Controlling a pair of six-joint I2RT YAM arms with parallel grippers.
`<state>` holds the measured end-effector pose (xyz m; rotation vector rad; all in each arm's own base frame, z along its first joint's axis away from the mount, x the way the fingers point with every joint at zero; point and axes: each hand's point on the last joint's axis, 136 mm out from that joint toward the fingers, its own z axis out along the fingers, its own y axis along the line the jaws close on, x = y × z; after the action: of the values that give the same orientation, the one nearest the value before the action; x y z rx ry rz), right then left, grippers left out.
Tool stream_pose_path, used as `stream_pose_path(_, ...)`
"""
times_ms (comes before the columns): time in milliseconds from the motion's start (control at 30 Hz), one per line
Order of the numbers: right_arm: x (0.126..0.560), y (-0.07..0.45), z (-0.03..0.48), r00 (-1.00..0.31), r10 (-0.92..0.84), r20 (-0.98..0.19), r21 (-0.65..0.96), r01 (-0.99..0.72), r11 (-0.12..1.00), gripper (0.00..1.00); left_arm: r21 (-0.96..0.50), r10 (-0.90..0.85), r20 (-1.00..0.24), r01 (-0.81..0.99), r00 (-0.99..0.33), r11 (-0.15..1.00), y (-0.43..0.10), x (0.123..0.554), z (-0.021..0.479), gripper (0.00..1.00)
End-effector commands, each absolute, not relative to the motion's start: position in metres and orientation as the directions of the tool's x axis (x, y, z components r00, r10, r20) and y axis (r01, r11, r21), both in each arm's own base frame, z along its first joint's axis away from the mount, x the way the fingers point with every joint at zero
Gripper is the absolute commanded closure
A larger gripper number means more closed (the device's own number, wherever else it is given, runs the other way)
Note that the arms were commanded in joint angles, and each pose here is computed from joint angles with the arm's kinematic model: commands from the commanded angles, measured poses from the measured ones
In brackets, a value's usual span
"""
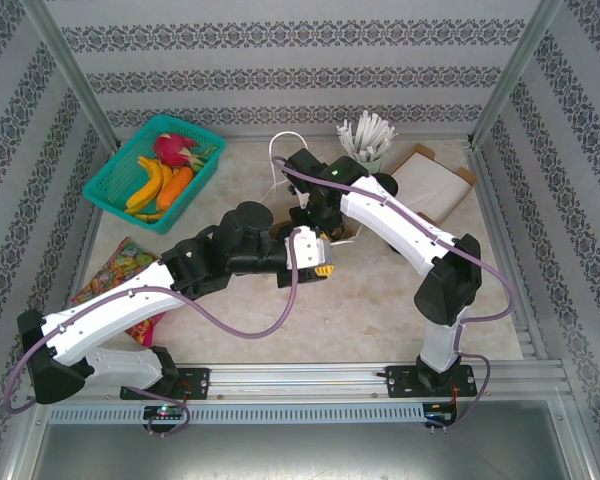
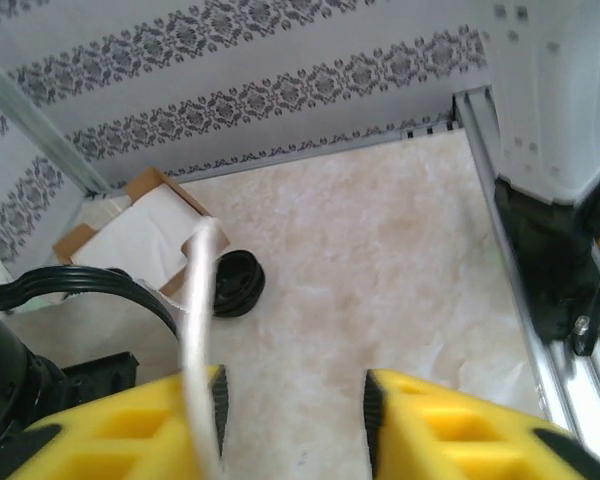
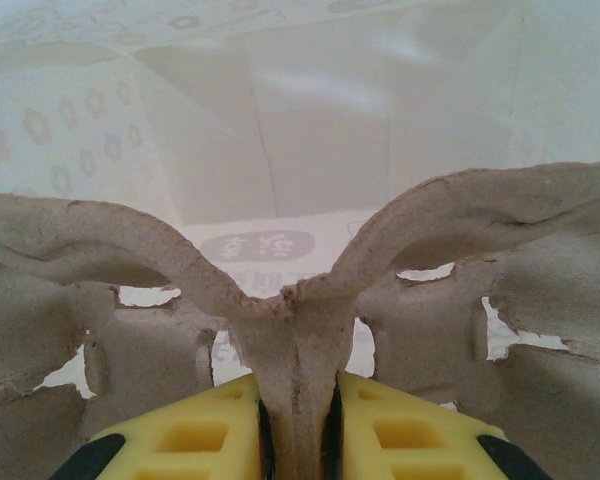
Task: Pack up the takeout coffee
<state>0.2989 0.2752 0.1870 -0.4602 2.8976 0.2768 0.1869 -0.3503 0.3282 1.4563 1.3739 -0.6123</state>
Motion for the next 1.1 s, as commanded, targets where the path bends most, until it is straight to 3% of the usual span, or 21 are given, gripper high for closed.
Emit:
stream_pose_path(0,0.299,0.272,0.184,-0.949,-0.254,-0.185,0.148,-0.282,0.948,0.77,0.339,0.37,-0.891,0.927,0.262,0.16,-0.352,0.182,0.358,0.77)
stream_pose_path(100,0.301,0.273,0.178,-0.953,-0.245,-0.178,0.142,-0.272,0.952,0.77,0.322,0.375,-0.895,0.932,0.243,0.166,-0.35,0.182,0.361,0.92)
stream_pose_path(233,0.305,0.275,0.172,-0.957,-0.234,-0.173,0.134,-0.258,0.957,0.76,0.317,0.36,-0.903,0.93,0.237,0.183,-0.348,0.182,0.368,1.0)
stream_pose_path(567,0.311,0.276,0.157,-0.957,-0.23,-0.177,0.096,-0.249,0.964,0.76,0.311,0.346,-0.909,0.93,0.232,0.194,-0.347,0.181,0.374,1.0)
stream_pose_path(1067,0.313,0.276,0.132,-0.939,-0.259,-0.227,0.048,-0.276,0.96,0.77,0.246,0.3,-0.942,0.922,0.153,0.3,-0.338,0.192,0.392,0.95)
